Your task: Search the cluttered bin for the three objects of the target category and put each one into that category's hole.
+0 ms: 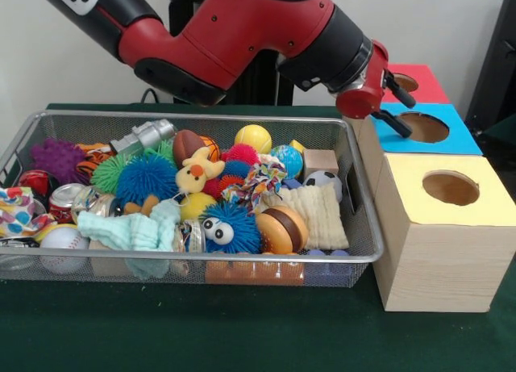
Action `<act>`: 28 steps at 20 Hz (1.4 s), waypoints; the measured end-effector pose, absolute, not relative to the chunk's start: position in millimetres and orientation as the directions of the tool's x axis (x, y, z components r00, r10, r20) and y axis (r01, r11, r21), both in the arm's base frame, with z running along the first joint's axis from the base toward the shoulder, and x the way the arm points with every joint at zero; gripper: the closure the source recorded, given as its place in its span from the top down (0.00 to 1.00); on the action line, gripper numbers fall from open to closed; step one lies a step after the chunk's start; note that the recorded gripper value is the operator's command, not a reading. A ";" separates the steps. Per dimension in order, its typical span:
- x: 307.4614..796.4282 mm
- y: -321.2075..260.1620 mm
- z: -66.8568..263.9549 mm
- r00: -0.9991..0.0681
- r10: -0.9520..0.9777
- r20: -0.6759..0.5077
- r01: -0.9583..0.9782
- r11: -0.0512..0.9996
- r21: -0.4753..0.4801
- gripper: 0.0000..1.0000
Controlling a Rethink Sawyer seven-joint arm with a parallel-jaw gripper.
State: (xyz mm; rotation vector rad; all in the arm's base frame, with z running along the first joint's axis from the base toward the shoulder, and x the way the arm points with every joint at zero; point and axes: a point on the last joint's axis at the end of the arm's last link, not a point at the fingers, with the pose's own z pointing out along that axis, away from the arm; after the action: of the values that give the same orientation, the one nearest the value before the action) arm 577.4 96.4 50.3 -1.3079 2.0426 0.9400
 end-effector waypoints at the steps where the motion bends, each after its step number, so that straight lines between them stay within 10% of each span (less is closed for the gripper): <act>1: 577.9 94.0 51.7 -0.388 -0.555 -0.736 -0.920 0.285 0.270 1.00; 28: 599.2 57.5 85.1 -0.261 -0.838 -0.479 -0.965 0.241 0.104 1.00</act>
State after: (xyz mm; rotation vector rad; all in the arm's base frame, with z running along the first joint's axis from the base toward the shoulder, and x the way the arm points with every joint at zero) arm 599.2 57.5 85.1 -1.6675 2.1959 0.5484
